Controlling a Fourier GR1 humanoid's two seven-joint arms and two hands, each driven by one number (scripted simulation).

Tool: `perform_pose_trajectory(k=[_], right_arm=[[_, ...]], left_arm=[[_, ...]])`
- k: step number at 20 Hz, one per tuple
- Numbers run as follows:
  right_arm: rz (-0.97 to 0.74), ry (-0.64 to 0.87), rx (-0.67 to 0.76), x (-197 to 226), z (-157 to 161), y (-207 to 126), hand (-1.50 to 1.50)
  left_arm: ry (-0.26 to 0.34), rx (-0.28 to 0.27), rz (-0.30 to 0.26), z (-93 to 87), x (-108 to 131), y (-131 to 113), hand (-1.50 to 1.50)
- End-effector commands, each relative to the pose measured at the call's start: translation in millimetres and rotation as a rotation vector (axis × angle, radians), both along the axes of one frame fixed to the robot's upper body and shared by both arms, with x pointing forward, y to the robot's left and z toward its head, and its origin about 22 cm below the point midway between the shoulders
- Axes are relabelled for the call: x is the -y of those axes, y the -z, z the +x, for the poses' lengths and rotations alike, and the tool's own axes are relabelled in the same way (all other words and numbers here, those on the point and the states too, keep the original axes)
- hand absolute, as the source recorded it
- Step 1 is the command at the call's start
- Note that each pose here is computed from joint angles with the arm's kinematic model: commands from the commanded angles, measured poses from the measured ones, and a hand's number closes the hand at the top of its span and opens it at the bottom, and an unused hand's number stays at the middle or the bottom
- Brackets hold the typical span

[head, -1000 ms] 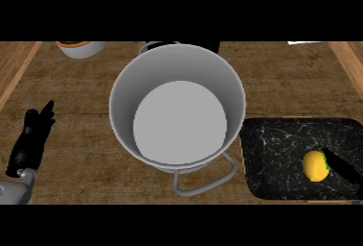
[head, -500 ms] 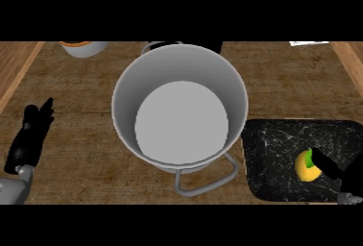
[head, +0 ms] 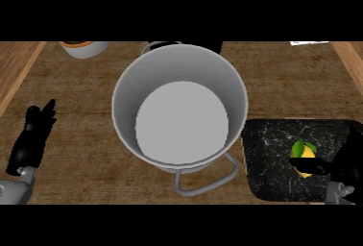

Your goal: Pick the lemon from the tray and place it in the pot

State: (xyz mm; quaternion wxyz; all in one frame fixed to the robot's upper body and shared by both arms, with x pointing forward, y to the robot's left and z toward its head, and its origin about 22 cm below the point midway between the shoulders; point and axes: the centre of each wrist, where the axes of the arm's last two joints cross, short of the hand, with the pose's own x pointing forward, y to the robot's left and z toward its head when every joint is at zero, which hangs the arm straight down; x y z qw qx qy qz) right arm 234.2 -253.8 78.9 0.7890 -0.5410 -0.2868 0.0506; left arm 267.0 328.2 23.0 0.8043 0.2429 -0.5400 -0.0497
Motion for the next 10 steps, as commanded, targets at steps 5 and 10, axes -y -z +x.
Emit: perform_pose_trajectory(k=[5, 10], right_arm=[[0.044, 0.177, -0.186, -18, -6, -17, -1.50], [0.058, 0.194, -0.227, -7, 17, 4, -1.50]], left_arm=[[0.002, 0.011, 0.003, -4.3, -8, -4, 0.00], [0.019, 0.000, -0.010, -1.8, 1, -1, 0.00]])
